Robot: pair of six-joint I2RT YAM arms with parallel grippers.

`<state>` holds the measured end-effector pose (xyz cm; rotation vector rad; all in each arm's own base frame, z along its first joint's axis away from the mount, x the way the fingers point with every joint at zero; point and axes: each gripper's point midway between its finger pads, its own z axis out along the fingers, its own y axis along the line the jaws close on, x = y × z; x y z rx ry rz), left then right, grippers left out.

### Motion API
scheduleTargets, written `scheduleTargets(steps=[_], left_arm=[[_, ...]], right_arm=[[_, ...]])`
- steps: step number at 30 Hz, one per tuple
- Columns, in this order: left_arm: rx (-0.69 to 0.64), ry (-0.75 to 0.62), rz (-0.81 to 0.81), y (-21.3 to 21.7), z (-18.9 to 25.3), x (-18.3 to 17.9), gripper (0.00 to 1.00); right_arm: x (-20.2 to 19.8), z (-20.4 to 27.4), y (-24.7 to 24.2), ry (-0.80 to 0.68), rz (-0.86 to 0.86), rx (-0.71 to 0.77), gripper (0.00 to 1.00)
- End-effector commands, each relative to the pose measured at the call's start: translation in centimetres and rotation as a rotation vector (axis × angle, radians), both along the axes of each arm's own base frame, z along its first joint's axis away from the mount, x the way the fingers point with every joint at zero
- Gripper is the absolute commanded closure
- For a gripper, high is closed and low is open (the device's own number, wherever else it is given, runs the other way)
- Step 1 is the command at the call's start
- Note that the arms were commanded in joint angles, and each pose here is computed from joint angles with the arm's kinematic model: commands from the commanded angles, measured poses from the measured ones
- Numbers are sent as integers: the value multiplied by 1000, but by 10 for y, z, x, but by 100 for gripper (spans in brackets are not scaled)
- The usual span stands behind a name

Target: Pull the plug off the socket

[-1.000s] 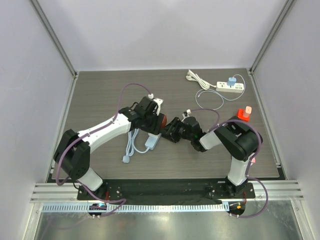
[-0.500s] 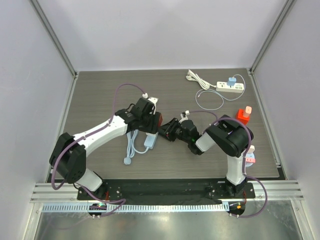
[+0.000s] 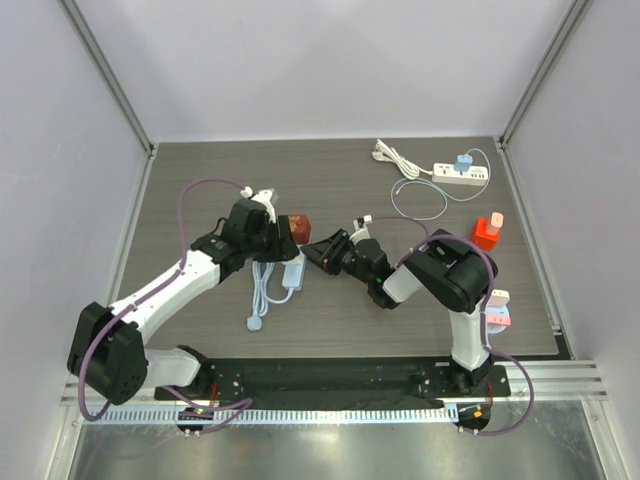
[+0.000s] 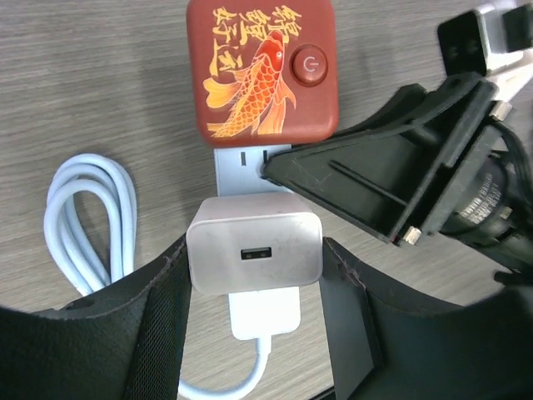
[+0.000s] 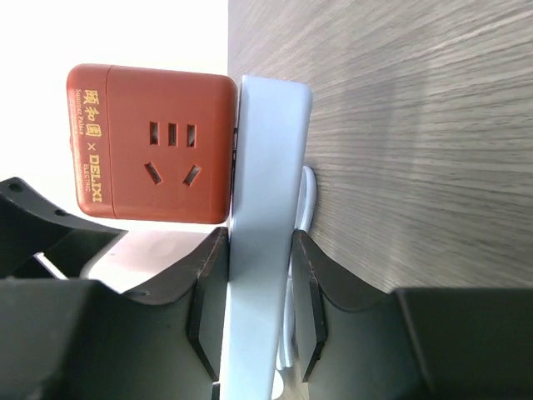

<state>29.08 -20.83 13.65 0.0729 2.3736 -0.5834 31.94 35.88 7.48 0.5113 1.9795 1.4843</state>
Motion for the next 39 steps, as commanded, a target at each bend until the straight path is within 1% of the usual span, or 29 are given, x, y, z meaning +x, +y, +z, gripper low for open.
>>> scheduleTargets(steps=[1, 3, 5, 6, 7, 8, 10, 12, 13, 14, 16, 17, 18, 19, 20, 21, 22, 23, 24, 26, 27, 29, 30, 32, 33, 35, 36, 37, 39], left_arm=[[-301, -313, -74, -22, 105, 21, 100], [-335, -337, -117, -23, 111, 13, 100], [-296, -333, -89, -18, 110, 12, 100], [-248, -347, -51, -14, 122, 18, 100], [-84, -277, 24, 7, 98, 17, 100], [-43, -263, 27, 8, 99, 16, 100], [-54, -253, 14, 7, 107, 12, 100], [-125, -252, -29, 0, 116, -4, 100], [-138, -249, -33, 1, 117, -10, 100], [-164, -230, -50, -2, 117, -18, 100], [-200, -212, -81, 0, 115, -38, 100], [-224, -195, -98, -2, 113, -45, 100], [-273, -138, -134, -8, 104, -61, 100], [-305, -120, -148, -12, 103, -69, 100], [-340, -116, -175, -16, 106, -81, 100], [-364, -62, -173, -21, 93, -91, 100], [-382, -62, -180, -25, 93, -96, 100], [-392, -59, -214, -34, 92, -107, 100], [-387, -48, -190, -36, 84, -108, 100], [-382, -58, -225, -50, 83, -116, 100], [-359, -45, -230, -57, 77, -115, 100], [-325, -42, -253, -69, 72, -117, 100], [-295, -23, -259, -79, 64, -114, 100], [-261, -34, -281, -94, 59, -116, 100], [-242, -29, -290, -106, 54, -112, 100], [-212, -14, -308, -121, 44, -112, 100], [-223, -19, -319, -133, 50, -109, 99], [-179, 34, -329, -143, 27, -107, 98], [-198, 72, -390, -167, 27, -110, 98]], right_arm=[[-6, -82, -29, 139, -40, -209, 99], [-2, -83, -31, 137, -54, -237, 99], [2, -87, -38, 116, -90, -348, 99], [0, -99, -45, 128, -84, -478, 99], [2, -96, -46, 114, -95, -517, 99], [5, -90, -41, 97, -91, -516, 99], [9, -82, -31, 74, -61, -486, 99], [13, -79, -19, 84, -15, -500, 96], [12, -77, -15, 88, -2, -489, 88], [12, -74, -12, 87, 7, -477, 73], [14, -70, -10, 86, 12, -465, 62], [10, -68, -6, 89, 45, -448, 50], [7, -64, -5, 91, 65, -439, 41], [7, -62, -5, 90, 76, -442, 35], [6, -60, -7, 81, 88, -454, 21], [3, -55, -11, 79, 98, -466, 19], [5, -53, -17, 77, 93, -472, 12], [3, -51, -21, 65, 100, -485, 11], [-2, -53, -30, 79, 106, -505, 11], [-1, -34, -42, 53, 96, -504, 11], [-9, -38, -52, 70, 105, -538, 11], [-9, -18, -68, 46, 83, -543, 11], [-18, -26, -82, 71, 91, -586, 11], [-20, -8, -99, 48, 64, -590, 10], [-25, -15, -119, 90, 41, -617, 10], [-33, -7, -144, 83, 3, -629, 10], [-34, -10, -164, 117, -36, -645, 10], [-36, -9, -176, 122, -57, -656, 10], [-48, -3, -199, 135, -94, -674, 10]])
